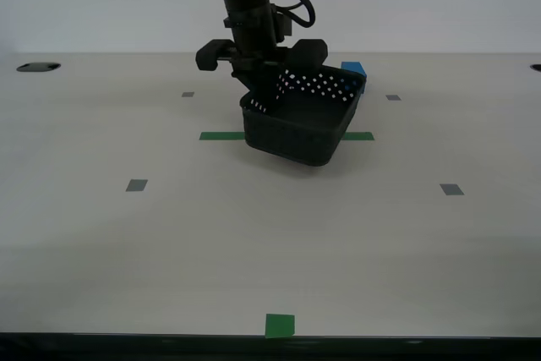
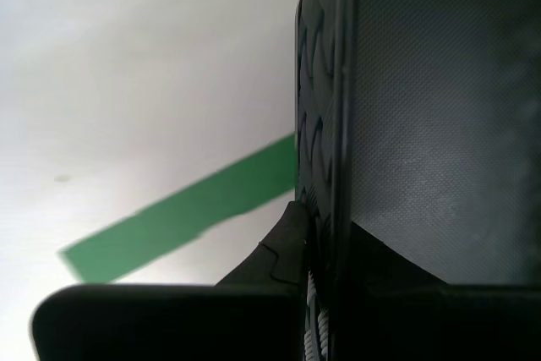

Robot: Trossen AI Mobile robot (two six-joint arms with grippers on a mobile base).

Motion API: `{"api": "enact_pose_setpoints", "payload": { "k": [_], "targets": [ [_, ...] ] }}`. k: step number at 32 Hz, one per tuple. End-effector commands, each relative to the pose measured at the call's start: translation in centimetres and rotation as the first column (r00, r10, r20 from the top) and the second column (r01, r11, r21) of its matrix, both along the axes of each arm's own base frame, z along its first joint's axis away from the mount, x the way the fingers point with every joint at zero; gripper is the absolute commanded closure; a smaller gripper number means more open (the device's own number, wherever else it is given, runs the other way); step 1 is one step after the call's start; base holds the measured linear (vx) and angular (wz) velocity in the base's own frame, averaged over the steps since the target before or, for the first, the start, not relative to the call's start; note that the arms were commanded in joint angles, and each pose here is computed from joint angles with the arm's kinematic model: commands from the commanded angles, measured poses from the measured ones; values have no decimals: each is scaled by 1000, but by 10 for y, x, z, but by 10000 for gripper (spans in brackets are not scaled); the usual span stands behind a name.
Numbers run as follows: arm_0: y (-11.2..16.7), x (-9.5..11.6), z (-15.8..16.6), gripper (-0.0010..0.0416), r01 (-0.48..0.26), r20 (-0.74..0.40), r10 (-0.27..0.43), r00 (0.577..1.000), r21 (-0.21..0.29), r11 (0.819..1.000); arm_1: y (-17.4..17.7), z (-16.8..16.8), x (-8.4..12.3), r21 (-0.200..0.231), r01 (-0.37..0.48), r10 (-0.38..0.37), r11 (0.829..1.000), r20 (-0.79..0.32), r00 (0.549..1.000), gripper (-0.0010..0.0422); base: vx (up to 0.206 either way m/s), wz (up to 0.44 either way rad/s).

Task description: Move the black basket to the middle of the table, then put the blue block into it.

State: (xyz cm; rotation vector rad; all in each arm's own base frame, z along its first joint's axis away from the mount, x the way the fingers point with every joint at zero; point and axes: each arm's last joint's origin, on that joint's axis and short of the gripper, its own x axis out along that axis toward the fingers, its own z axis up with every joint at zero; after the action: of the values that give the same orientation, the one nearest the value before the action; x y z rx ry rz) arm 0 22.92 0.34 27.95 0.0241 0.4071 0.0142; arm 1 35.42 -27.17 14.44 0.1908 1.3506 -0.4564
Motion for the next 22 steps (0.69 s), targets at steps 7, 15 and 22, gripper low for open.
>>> {"api": "enact_pose_setpoints", "payload": {
  "k": [7,15,22],
  "targets": [
    [0,0,0,405,-1,-5,1,1000,0,1000,6,-2,2,75,66,-68,995,24,997,412,0,0],
    [0,0,0,405,-1,-5,1,1000,0,1000,11,-3,1,133,122,-127,984,29,991,310,0,0],
    [0,0,0,405,-2,-5,2,1000,0,1000,12,1,6,123,110,-116,986,45,992,182,0,0]
  ]
}}
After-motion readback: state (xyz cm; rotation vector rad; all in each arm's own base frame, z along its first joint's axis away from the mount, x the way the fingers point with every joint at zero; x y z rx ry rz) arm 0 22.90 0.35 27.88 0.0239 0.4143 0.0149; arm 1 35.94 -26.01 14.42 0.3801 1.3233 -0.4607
